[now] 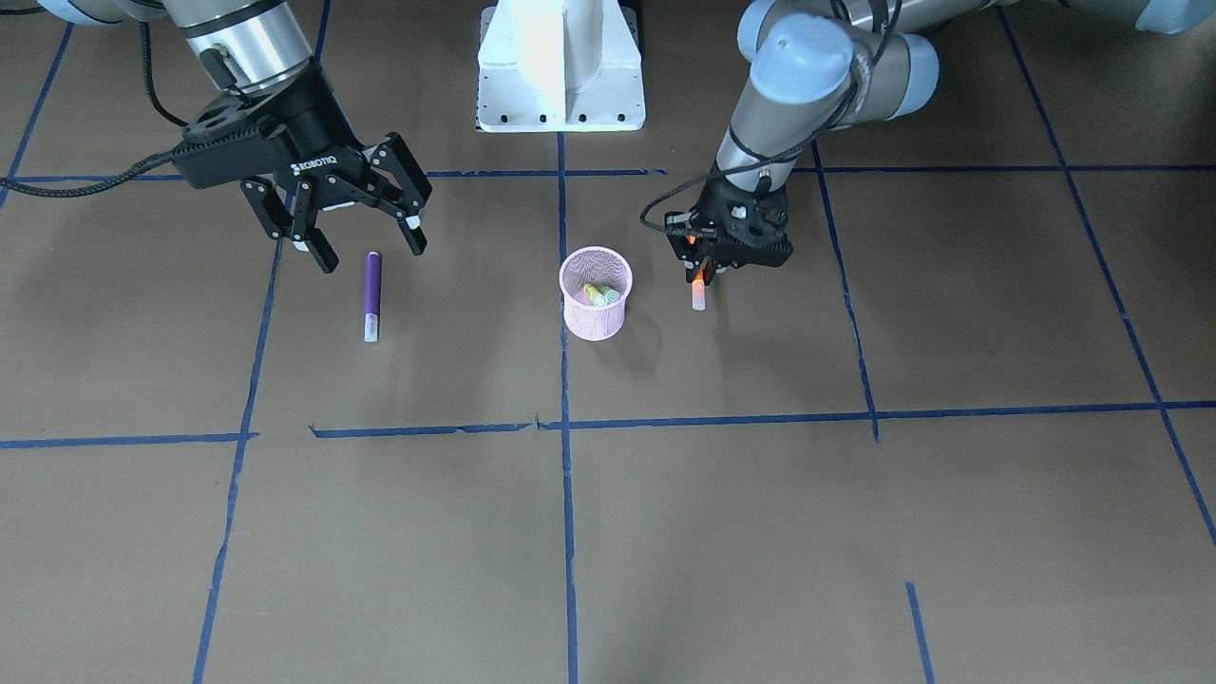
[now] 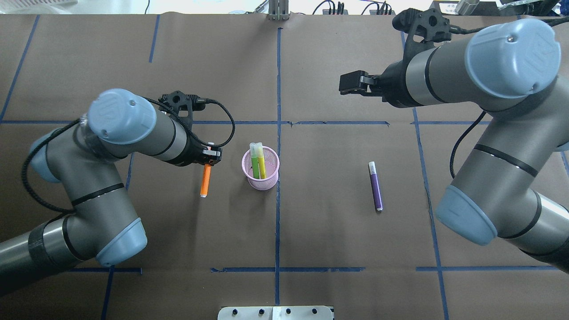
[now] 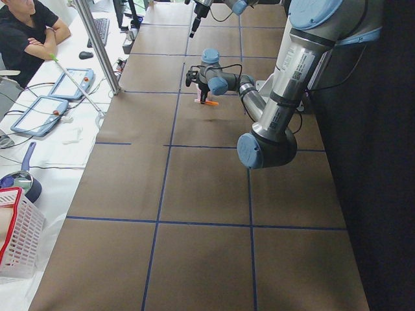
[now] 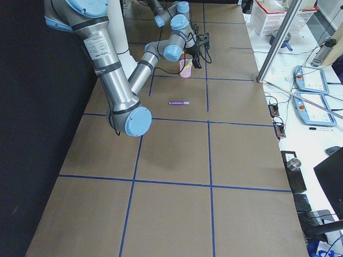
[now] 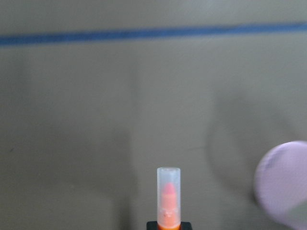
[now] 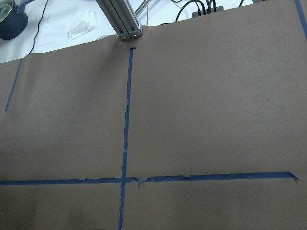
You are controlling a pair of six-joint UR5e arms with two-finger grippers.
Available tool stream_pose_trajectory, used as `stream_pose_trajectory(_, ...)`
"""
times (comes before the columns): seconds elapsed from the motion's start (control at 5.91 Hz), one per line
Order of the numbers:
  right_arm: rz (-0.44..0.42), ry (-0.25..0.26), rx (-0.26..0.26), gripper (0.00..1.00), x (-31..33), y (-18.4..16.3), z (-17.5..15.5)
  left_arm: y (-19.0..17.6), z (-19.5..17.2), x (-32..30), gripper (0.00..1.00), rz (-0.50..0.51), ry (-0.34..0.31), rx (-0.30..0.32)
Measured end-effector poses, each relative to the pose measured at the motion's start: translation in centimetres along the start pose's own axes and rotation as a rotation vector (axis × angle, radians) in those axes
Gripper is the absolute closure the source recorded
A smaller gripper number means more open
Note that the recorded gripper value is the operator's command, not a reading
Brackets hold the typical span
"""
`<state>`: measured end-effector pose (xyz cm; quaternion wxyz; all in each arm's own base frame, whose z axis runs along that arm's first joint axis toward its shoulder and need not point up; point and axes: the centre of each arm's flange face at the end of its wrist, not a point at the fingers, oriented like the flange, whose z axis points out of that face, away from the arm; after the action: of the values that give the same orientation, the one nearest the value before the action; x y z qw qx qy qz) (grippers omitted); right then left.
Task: Collect pens into pen holder
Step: 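Lift the orange highlighter with the left gripper and move it over the cup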
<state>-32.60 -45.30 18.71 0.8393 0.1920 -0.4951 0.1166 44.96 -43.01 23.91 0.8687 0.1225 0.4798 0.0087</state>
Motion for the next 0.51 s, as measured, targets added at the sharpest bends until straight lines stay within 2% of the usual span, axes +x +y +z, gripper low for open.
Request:
stream_pose_trajectory(0.17,0.002,0.005,0.005,0.0,0.6,-0.1,-0.2,-0.1,-1.8,1.4,1.0,0.04,0.086,0.116)
stream_pose_trajectory(0.51,0.005,0.016,0.013,0.0,1.1,-0.1,-0.2,2.1,-1.5,4.9,1.0,0.101,0.266,0.37)
